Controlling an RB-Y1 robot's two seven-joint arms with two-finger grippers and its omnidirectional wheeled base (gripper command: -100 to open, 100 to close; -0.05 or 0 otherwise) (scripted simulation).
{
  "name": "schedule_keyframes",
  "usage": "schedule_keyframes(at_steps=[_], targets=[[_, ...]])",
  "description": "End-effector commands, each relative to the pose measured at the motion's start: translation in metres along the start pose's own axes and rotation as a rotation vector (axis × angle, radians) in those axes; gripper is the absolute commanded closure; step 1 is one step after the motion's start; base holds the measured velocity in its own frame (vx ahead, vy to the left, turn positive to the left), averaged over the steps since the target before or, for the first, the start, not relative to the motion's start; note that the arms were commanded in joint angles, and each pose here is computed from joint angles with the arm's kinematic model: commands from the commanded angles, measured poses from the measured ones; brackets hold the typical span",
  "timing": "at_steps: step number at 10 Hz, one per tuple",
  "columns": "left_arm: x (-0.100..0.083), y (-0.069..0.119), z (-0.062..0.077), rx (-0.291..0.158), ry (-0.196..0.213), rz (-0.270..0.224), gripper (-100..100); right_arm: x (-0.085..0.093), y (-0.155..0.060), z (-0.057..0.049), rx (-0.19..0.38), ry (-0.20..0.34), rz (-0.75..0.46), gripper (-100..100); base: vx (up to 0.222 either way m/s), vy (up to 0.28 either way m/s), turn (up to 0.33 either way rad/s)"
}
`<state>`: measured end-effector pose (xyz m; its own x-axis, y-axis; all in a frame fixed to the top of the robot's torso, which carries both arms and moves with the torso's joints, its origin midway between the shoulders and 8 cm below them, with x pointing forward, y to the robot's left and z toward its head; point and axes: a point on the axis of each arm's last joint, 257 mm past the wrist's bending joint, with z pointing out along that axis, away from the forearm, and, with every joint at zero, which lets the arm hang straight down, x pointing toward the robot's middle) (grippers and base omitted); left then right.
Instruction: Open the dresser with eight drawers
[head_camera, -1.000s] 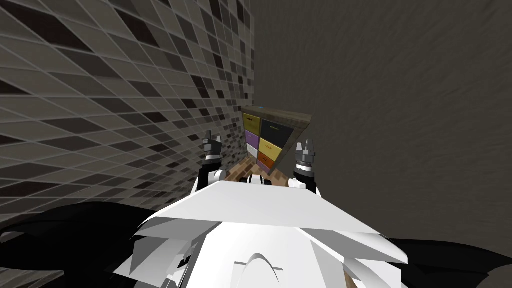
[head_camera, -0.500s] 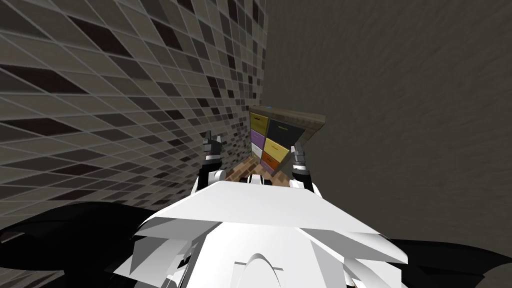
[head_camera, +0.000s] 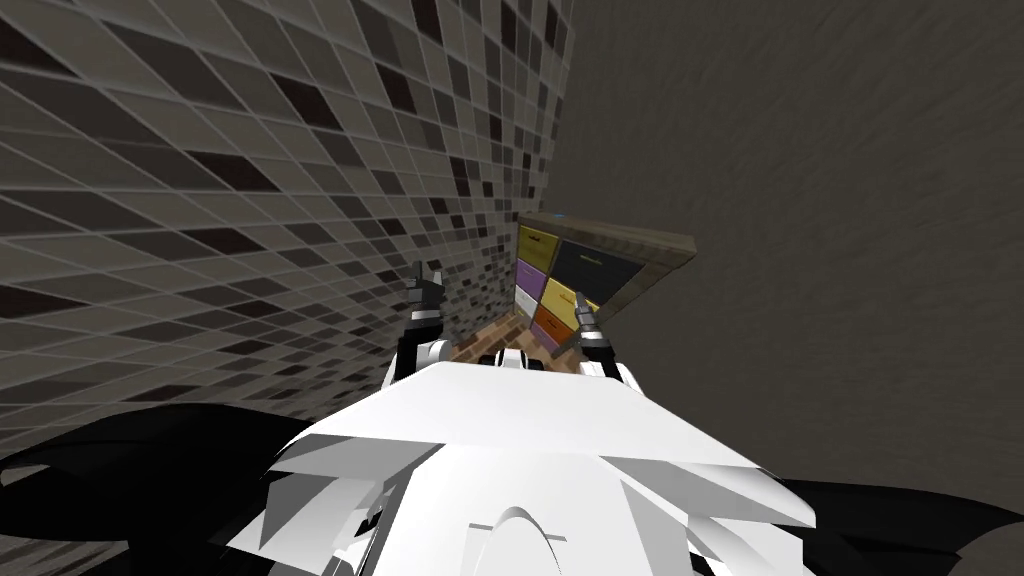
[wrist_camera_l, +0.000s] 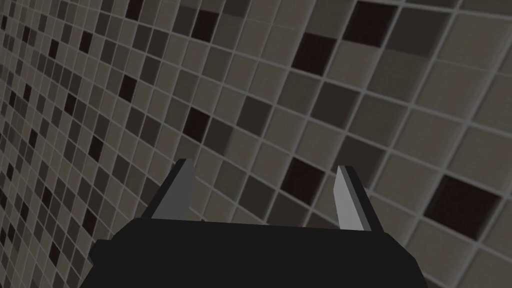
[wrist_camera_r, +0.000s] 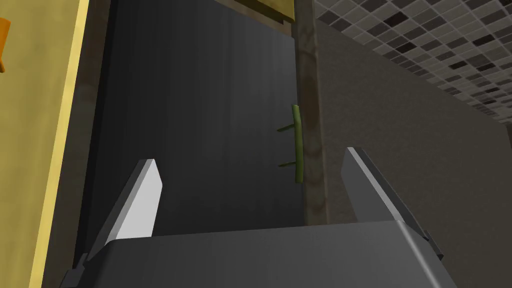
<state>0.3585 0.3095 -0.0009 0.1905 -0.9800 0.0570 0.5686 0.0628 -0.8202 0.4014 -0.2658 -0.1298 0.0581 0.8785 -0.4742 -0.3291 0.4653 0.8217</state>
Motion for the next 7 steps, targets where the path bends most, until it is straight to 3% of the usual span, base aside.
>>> schedule_keyframes(at_steps=[1,2,3,5,6,7], targets=[[0.000,0.000,0.000,0.000,0.000,0.000,0,0.017,-0.041,-0.009,0.097,0.066,-0.070,-100,0.000,0.082,0.122],[0.000,0.000,0.000,0.000,0.000,0.000,0,0.023,-0.058,-0.012,0.136,0.103,-0.117,-100,-0.011,0.112,0.300],[0.000,0.000,0.000,0.000,0.000,0.000,0,0.024,-0.064,-0.014,0.150,0.107,-0.116,-100,0.003,0.091,0.160],[0.000,0.000,0.000,0.000,0.000,0.000,0,0.034,-0.105,-0.026,0.242,0.187,-0.220,-100,0.010,0.119,0.262],[0.000,0.000,0.000,0.000,0.000,0.000,0,0.036,-0.113,-0.030,0.261,0.192,-0.220,-100,0.003,0.091,0.127],[0.000,0.000,0.000,0.000,0.000,0.000,0,0.039,-0.139,-0.040,0.318,0.236,-0.277,-100,0.014,0.083,0.236]])
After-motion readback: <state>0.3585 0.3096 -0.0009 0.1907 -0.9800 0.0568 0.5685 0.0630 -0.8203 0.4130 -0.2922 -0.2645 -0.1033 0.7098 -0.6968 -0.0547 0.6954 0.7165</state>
